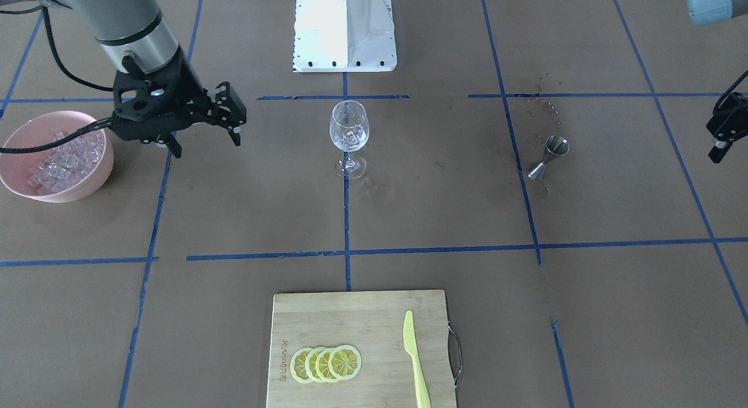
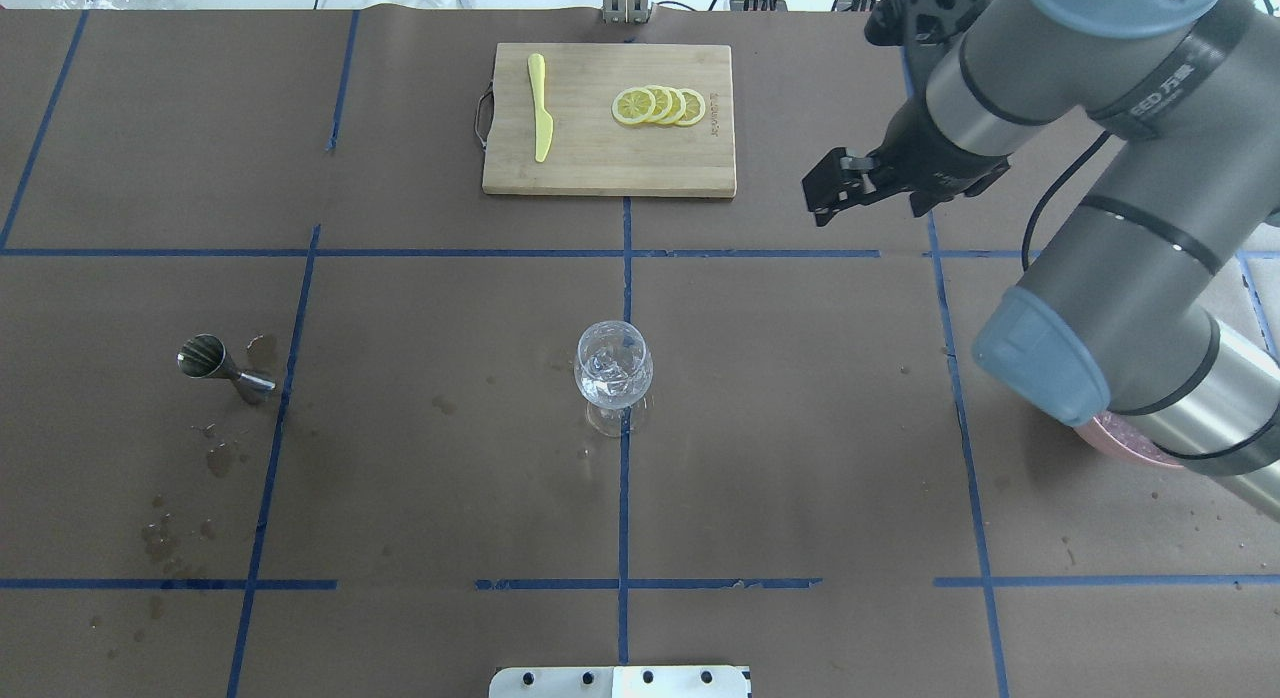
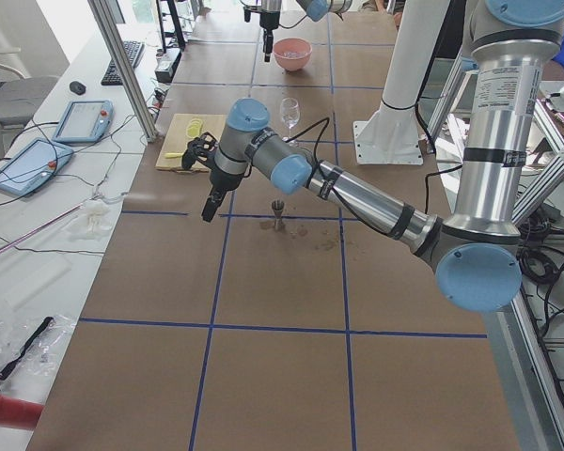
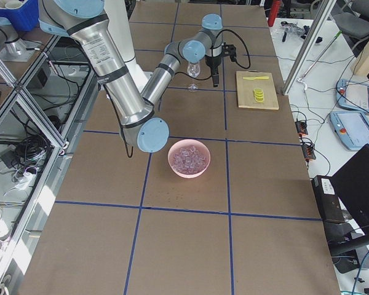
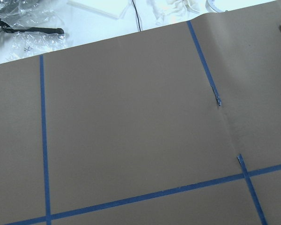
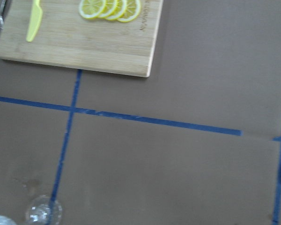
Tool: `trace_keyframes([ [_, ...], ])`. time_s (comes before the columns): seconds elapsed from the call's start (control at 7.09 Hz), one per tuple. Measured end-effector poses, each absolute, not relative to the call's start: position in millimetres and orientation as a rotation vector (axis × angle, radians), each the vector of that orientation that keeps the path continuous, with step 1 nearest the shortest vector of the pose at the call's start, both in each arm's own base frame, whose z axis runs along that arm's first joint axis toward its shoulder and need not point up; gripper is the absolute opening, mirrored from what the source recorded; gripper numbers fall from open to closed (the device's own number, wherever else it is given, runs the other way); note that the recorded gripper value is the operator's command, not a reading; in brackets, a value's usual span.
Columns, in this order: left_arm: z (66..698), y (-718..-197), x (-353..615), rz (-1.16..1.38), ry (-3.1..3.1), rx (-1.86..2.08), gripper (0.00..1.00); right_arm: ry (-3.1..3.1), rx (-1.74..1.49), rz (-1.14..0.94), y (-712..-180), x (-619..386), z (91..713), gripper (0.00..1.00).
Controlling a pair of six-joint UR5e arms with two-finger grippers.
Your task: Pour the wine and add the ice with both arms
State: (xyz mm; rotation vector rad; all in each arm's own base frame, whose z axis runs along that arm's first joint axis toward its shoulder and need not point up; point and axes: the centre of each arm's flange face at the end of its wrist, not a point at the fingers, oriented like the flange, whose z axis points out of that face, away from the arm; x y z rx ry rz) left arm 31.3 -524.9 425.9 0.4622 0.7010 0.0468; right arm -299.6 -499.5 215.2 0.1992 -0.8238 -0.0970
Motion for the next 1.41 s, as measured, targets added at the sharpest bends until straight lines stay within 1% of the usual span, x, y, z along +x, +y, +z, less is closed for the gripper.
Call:
trace_keyframes([
  [0.42,481,-531,-32,0.087,0.719,0.423,1.00,-0.752,0.134,-0.174,-546,-201,306,1.00],
  [0.71,514,-528,-52,0.075,0.752,0.369,1.00,-0.749,0.118,-0.209,-565,-124,365,1.00],
  [0.99,538,-514,-58,0.054,0.809,0.322,1.00,-0.729,0.098,-0.226,-563,-65,420,1.00],
  [1.41,567,-516,-57,0.085,0.794,0.305,1.00,-0.717,0.027,-0.147,-532,-16,489,1.00],
])
